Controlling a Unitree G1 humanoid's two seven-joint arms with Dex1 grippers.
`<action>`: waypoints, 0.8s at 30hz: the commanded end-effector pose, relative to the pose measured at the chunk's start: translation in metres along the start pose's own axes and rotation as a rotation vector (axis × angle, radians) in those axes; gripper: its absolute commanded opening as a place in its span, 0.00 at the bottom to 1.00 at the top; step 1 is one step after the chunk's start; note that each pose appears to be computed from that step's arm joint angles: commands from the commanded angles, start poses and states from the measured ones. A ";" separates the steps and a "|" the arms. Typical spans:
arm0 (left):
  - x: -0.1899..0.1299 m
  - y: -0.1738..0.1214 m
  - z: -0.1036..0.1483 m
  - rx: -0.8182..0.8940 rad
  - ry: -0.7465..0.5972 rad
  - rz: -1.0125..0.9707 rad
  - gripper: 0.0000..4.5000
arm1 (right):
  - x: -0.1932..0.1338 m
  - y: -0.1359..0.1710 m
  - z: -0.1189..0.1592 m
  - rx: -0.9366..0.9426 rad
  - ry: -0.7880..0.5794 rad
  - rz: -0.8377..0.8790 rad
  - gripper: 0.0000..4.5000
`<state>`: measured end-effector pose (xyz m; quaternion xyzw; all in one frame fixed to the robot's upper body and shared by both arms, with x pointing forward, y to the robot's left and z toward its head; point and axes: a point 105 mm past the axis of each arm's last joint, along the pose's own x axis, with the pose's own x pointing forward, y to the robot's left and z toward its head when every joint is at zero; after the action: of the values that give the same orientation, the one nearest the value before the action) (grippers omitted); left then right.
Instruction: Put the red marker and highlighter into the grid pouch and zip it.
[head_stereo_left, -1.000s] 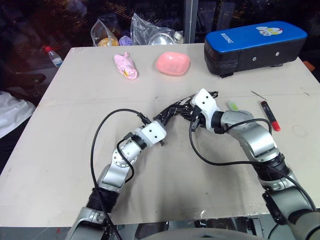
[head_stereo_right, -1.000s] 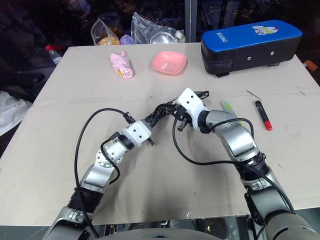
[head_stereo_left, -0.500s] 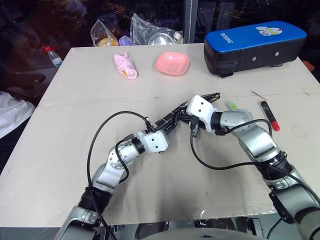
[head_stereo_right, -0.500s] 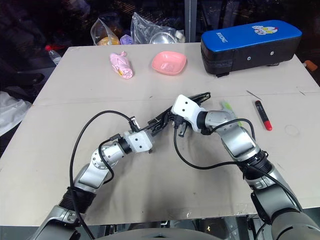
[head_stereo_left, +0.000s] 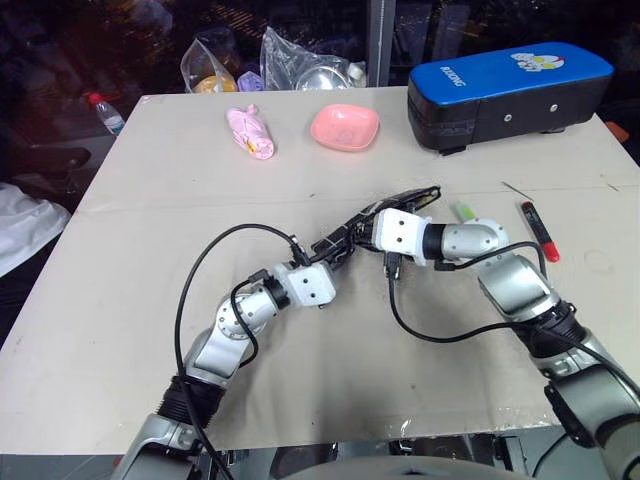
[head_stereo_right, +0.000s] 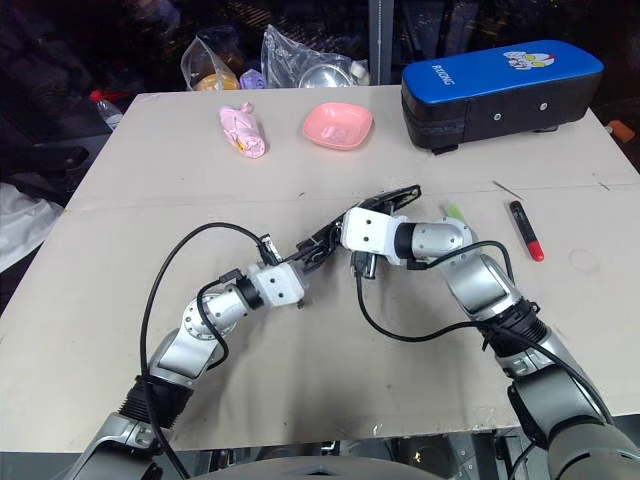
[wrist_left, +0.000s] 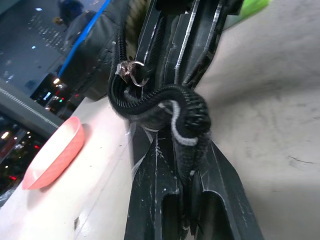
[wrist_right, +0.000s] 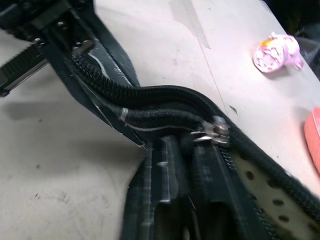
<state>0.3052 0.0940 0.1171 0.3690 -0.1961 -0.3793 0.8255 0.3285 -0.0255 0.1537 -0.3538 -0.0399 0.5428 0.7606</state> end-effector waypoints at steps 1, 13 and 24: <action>0.001 0.009 0.008 -0.019 -0.036 0.057 0.00 | -0.012 -0.004 0.013 0.077 -0.066 -0.013 0.47; -0.001 0.012 0.006 -0.027 -0.031 0.061 0.00 | -0.060 -0.032 0.015 0.425 -0.118 -0.085 0.22; -0.001 0.012 0.006 -0.023 -0.035 0.067 0.00 | -0.058 -0.040 -0.021 0.465 0.007 -0.178 0.01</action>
<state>0.3066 0.0942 0.1186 0.3538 -0.1962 -0.3728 0.8351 0.3450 -0.0903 0.1704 -0.1538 0.0782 0.4727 0.8642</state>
